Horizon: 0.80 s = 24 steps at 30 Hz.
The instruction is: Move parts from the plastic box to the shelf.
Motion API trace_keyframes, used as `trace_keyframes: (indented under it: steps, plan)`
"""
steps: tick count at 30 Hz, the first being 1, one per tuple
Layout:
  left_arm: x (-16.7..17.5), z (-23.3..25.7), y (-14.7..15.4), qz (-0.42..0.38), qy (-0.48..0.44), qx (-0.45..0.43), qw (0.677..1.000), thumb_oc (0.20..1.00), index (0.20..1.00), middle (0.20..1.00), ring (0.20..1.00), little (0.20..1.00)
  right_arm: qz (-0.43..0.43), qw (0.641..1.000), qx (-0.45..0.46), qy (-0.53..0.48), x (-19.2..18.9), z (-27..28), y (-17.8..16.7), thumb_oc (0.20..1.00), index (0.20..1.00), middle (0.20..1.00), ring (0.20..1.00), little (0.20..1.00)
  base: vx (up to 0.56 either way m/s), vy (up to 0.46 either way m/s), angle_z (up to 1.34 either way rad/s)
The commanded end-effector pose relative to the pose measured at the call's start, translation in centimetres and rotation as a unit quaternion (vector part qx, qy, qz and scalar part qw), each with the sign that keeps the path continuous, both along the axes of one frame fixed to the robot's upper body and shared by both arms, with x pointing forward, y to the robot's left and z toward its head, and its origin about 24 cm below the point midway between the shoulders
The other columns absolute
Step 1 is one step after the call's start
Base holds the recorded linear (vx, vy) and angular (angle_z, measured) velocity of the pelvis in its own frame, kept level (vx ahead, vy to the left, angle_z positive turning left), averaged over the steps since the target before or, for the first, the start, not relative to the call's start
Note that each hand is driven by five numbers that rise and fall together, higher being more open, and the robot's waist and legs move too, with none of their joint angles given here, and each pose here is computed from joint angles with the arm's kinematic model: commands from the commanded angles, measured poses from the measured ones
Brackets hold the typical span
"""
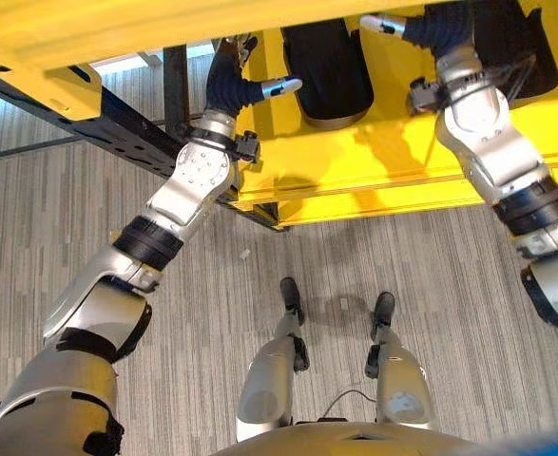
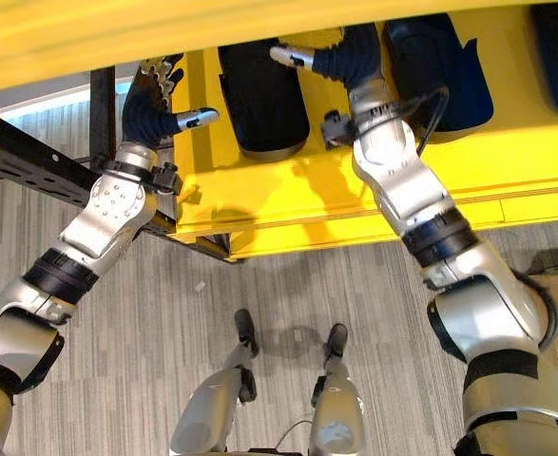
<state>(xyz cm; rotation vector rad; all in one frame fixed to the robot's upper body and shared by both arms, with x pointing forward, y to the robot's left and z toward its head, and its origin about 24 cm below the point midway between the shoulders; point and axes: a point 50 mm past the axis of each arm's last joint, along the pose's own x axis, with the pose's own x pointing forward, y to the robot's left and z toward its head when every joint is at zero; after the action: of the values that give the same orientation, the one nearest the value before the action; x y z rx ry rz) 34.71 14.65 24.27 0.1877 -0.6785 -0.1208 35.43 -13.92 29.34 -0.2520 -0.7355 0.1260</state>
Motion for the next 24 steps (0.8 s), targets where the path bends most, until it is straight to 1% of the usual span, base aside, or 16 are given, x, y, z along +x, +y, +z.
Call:
trace_keyframes:
  steps: [1,4,7,11,12,14,16,22,24]
  plan:
    - [-1.0,1.9,4.7,0.071,-0.058,0.024,0.996,1.0,1.0,1.0,1.0,1.0,0.047,0.997,0.015,-0.066,-2.1,1.0,0.2,1.0,1.0,1.0,1.0,1.0,0.0,-0.009,-0.05]
    - [-2.0,-0.1,5.1,0.064,-0.04,0.029,0.997,1.0,1.0,1.0,1.0,1.0,0.07,0.996,0.037,-0.052,-3.2,-1.2,-0.4,1.0,1.0,1.0,1.0,1.0,0.02,-0.025,-0.11]
    - [-3.1,-2.1,5.5,0.06,-0.023,0.014,0.998,1.0,1.0,1.0,1.0,1.0,0.073,0.995,0.055,-0.03,-3.5,-3.0,-0.6,1.0,1.0,1.0,1.0,1.0,0.0,-0.037,-0.2]
    - [-4.2,-3.8,5.3,0.038,-0.004,-0.002,0.999,1.0,1.0,1.0,1.0,1.0,0.054,0.997,0.056,-0.012,-3.1,-4.2,-1.1,1.0,1.0,1.0,1.0,1.0,0.01,-0.037,-0.11]
    - [-4.7,-4.6,5.1,0.016,0.007,-0.023,1.0,1.0,1.0,1.0,1.0,1.0,0.05,0.997,0.063,0.0,-2.7,-4.7,-1.2,1.0,1.0,1.0,1.0,1.0,0.02,-0.038,0.01]
    - [-5.1,-5.1,4.9,0.007,0.014,-0.029,0.999,1.0,1.0,1.0,1.0,1.0,0.04,0.997,0.067,0.01,-2.3,-5.1,-1.4,1.0,1.0,1.0,1.0,1.0,0.01,-0.039,0.03]
    - [-5.8,-5.8,4.2,-0.027,0.027,-0.048,0.998,1.0,1.0,1.0,1.0,1.0,0.022,0.997,0.07,0.028,-1.4,-5.8,-1.6,1.0,1.0,1.0,1.0,1.0,0.02,-0.04,0.08]
    - [-6.8,-4.8,1.8,-0.1,0.003,-0.069,0.993,1.0,1.0,1.0,1.0,1.0,-0.063,0.993,0.093,0.027,1.8,-2.9,-3.4,1.0,1.0,1.0,1.0,1.0,-0.03,-0.017,0.19]
    - [-6.9,-4.4,1.6,-0.1,-0.007,-0.072,0.992,1.0,1.0,1.0,1.0,1.0,-0.082,0.991,0.103,0.026,2.4,-2.1,-4.1,1.0,1.0,1.0,1.0,1.0,0.0,0.009,0.2]
